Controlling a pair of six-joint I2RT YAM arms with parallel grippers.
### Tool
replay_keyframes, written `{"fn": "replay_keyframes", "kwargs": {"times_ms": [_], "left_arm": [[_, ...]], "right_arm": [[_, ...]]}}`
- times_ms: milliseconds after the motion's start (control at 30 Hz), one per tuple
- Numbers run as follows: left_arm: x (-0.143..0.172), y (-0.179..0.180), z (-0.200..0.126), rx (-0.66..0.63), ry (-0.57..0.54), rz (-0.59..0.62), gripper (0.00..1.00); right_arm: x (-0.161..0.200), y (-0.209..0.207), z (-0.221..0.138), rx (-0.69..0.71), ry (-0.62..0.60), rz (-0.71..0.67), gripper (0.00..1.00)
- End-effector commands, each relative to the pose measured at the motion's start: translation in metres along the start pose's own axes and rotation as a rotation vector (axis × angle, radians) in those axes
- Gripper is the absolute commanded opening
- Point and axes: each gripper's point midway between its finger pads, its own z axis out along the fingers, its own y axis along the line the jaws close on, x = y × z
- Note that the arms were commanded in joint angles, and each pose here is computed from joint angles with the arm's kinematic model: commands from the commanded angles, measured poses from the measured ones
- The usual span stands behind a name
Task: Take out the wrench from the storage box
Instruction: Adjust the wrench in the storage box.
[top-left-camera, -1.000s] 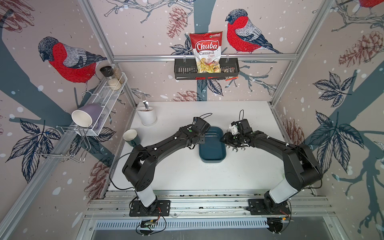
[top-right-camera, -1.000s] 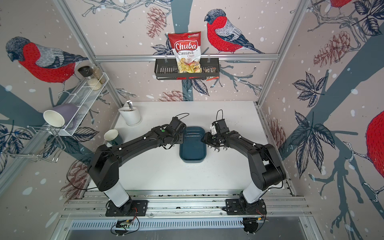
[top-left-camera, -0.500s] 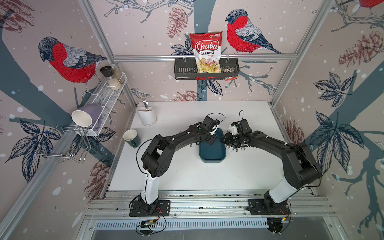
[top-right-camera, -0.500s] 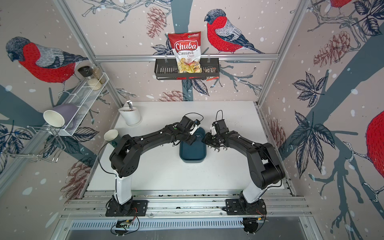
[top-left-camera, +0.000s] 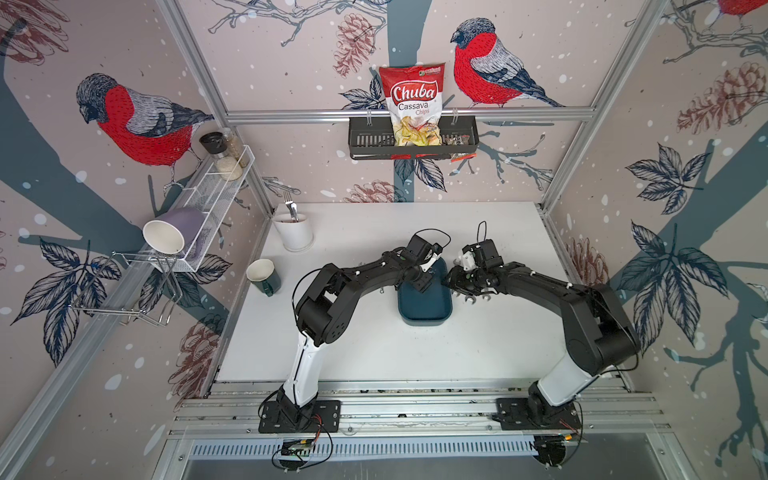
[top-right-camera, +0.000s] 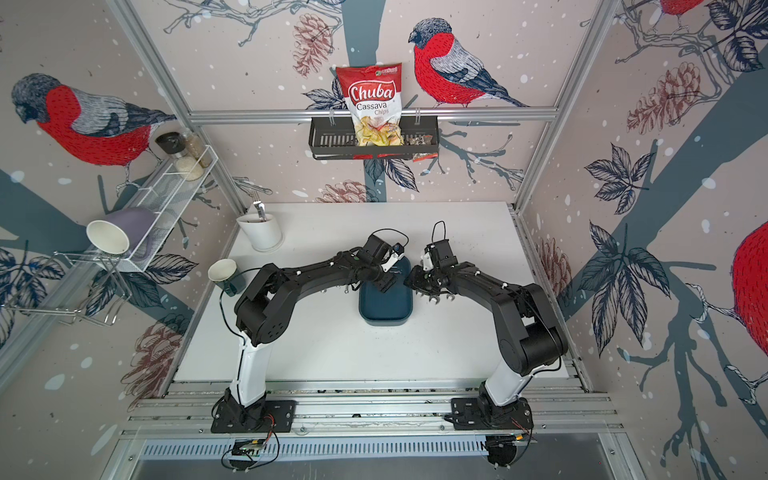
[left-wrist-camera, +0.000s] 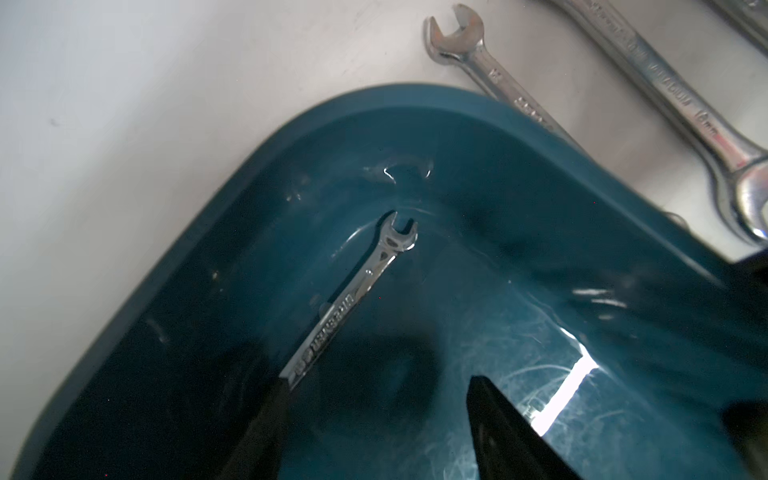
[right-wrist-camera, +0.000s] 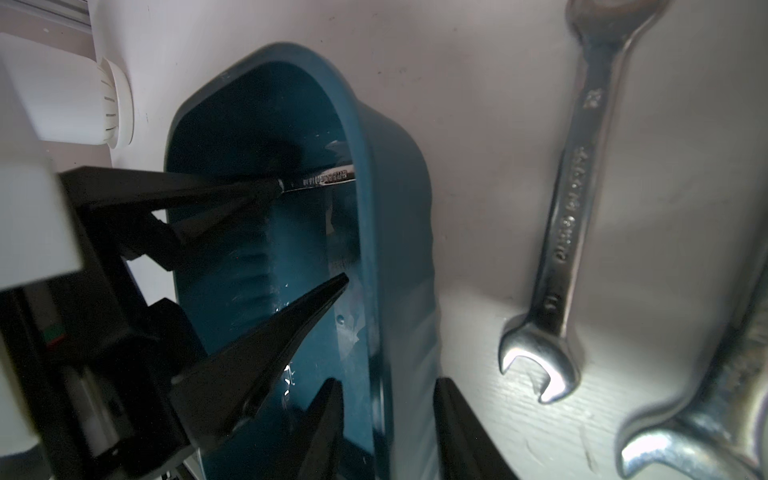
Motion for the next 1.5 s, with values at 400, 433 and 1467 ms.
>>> {"fn": "replay_keyframes", "kwargs": {"times_ms": [400, 433, 1467], "left_arm": [[0.006, 0.001, 0.021, 0.098, -0.010, -0.044, 0.72], [0.007, 0.000, 0.022, 0.102, -0.006, -0.051, 0.71], [0.015, 0.011, -0.005, -0.037, 0.088, -0.088, 0.70]], "right_arm": [[-0.003, 0.001, 0.003, -0.017, -0.009, -0.011, 0.41], [-0.003, 0.001, 0.003, -0.017, -0.009, -0.007, 0.41], [-0.005, 0.004, 0.000, -0.031, -0.019, -0.007, 0.41]]}}
